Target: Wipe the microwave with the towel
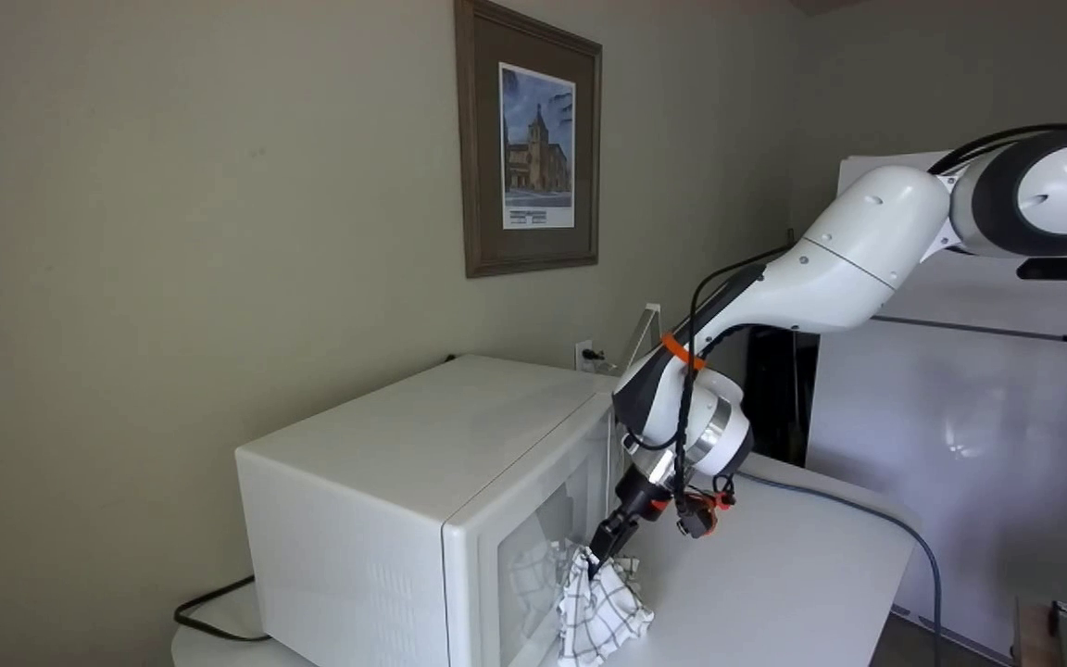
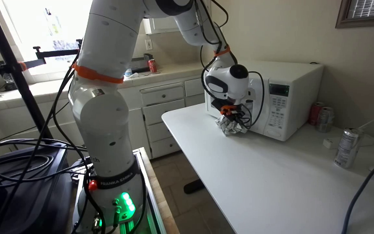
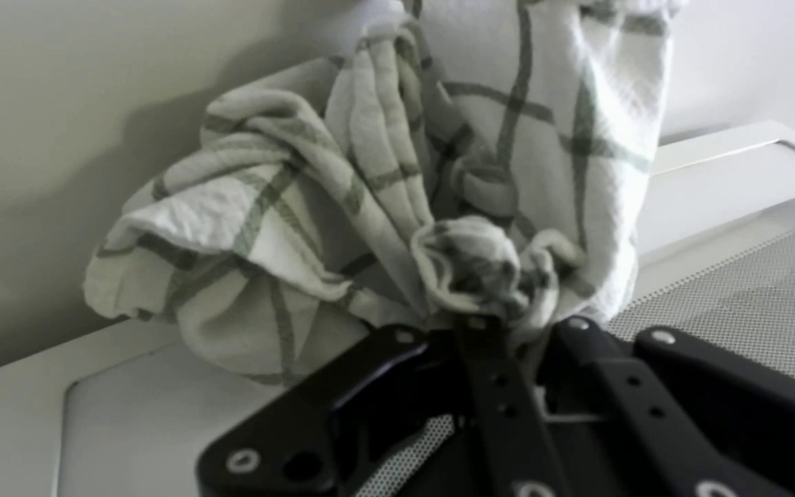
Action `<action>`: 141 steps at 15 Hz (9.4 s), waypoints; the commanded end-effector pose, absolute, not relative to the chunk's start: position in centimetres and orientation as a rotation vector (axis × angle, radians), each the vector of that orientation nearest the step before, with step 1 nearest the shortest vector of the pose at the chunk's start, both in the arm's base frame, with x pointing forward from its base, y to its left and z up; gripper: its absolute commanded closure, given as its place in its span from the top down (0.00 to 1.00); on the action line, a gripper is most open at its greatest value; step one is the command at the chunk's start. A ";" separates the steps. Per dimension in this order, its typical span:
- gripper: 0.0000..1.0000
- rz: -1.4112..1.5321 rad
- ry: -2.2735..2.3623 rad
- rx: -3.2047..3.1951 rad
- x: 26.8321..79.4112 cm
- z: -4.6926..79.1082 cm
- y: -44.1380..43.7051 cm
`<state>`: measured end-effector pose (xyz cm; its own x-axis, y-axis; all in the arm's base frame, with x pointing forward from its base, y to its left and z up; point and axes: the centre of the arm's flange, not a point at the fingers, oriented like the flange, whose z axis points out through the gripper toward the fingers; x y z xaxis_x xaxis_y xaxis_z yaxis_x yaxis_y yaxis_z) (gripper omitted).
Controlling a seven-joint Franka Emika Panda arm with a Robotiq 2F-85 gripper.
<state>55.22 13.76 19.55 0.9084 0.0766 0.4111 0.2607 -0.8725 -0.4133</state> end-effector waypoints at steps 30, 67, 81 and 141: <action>0.03 -0.874 -0.576 -2.395 56.0 32.3 20.7; 0.03 -0.720 -0.330 -2.629 55.1 29.4 25.3; 0.03 -1.065 -0.146 -2.642 50.9 41.4 22.0; 0.03 0.125 0.340 -3.176 42.0 25.0 -0.2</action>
<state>43.08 1.43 23.33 0.9824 -0.1609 -0.0947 -0.1643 -0.9860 -0.0294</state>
